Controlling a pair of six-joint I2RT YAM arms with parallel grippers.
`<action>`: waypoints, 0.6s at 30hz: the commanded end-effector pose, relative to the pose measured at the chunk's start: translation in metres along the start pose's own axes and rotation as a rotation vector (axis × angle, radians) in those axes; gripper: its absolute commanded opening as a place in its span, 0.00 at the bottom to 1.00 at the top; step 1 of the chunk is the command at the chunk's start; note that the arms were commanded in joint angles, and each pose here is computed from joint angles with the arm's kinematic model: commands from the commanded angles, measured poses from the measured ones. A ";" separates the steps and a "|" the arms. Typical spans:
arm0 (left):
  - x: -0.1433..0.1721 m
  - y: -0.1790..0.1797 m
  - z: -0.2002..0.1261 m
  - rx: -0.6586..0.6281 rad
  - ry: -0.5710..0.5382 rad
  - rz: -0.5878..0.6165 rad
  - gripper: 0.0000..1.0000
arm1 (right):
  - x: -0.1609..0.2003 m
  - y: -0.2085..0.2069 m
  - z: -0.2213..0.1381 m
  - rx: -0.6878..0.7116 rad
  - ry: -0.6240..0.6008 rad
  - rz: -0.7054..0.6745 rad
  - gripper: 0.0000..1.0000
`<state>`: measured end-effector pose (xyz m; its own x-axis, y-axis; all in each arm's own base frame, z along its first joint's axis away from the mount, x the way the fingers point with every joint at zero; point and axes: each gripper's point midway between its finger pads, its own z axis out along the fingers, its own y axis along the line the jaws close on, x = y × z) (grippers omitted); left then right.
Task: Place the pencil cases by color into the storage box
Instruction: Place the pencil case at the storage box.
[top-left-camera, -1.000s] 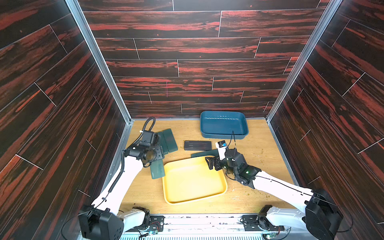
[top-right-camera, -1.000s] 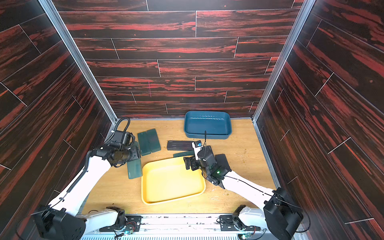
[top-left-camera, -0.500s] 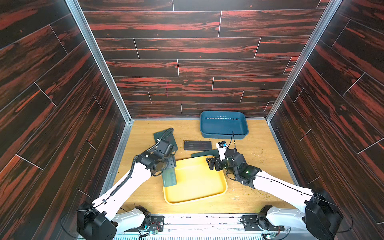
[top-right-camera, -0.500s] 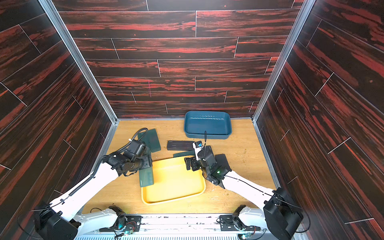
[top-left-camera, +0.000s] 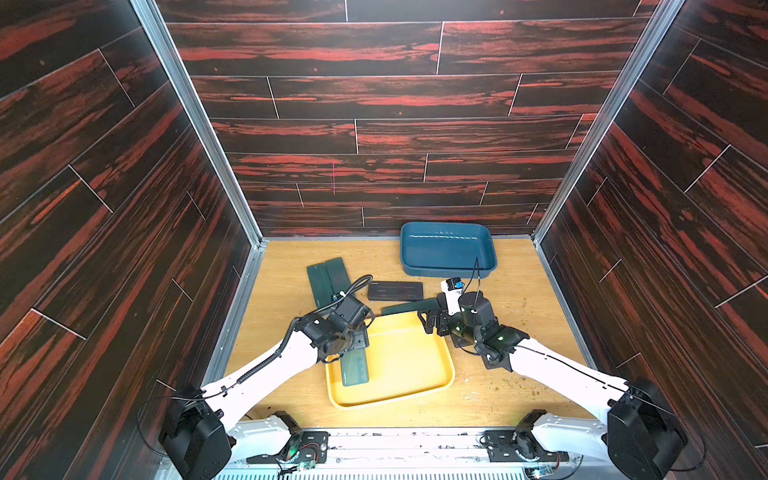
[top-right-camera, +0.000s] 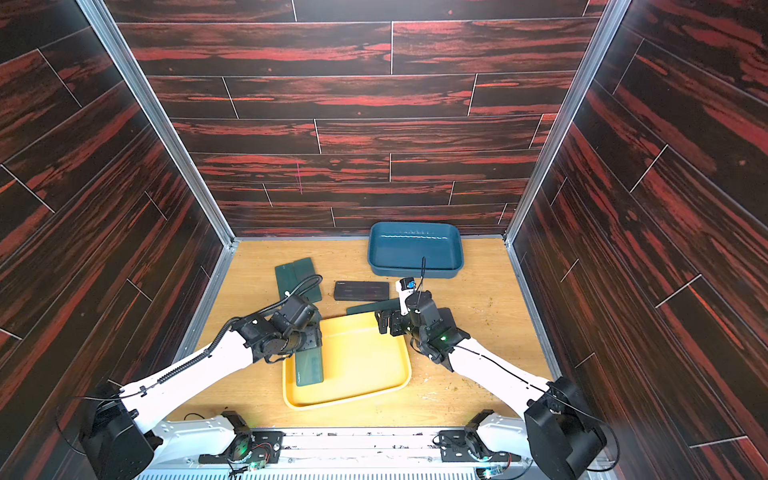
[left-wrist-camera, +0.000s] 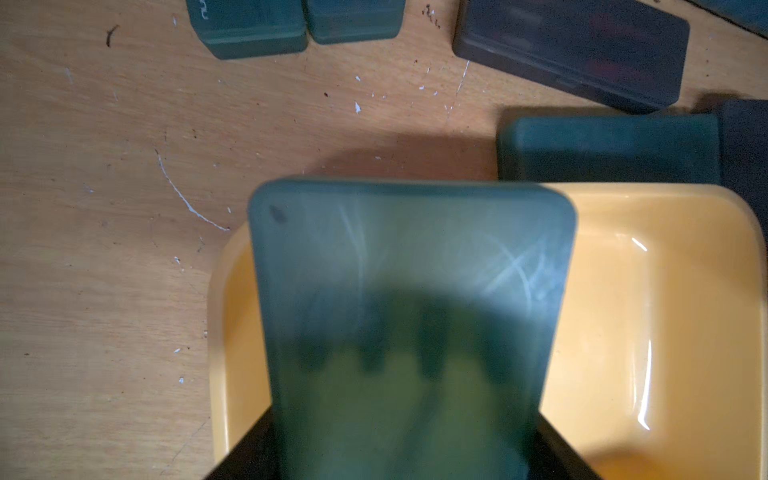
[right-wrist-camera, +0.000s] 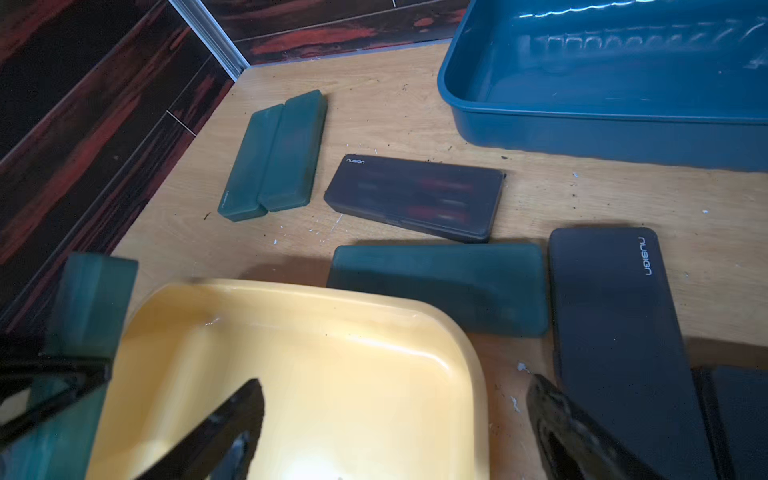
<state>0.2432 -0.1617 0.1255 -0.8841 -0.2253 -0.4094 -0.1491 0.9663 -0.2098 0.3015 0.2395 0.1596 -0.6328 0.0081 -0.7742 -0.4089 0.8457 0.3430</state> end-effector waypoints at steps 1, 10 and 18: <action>0.010 -0.001 0.009 -0.010 0.011 -0.033 0.56 | -0.012 0.005 -0.006 -0.029 -0.017 0.020 0.99; 0.040 0.004 0.034 -0.055 0.078 -0.015 0.56 | -0.009 -0.003 -0.002 -0.003 -0.010 0.013 0.99; 0.049 0.017 0.048 -0.141 0.114 0.016 0.56 | -0.005 -0.006 0.004 0.006 0.003 0.011 0.99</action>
<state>0.2186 -0.1685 0.0650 -0.9318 -0.1941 -0.3067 -0.1663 0.9794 -0.1144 0.3054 0.2347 0.1595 -0.6388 0.0210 -0.7691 -0.3994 0.8453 0.3548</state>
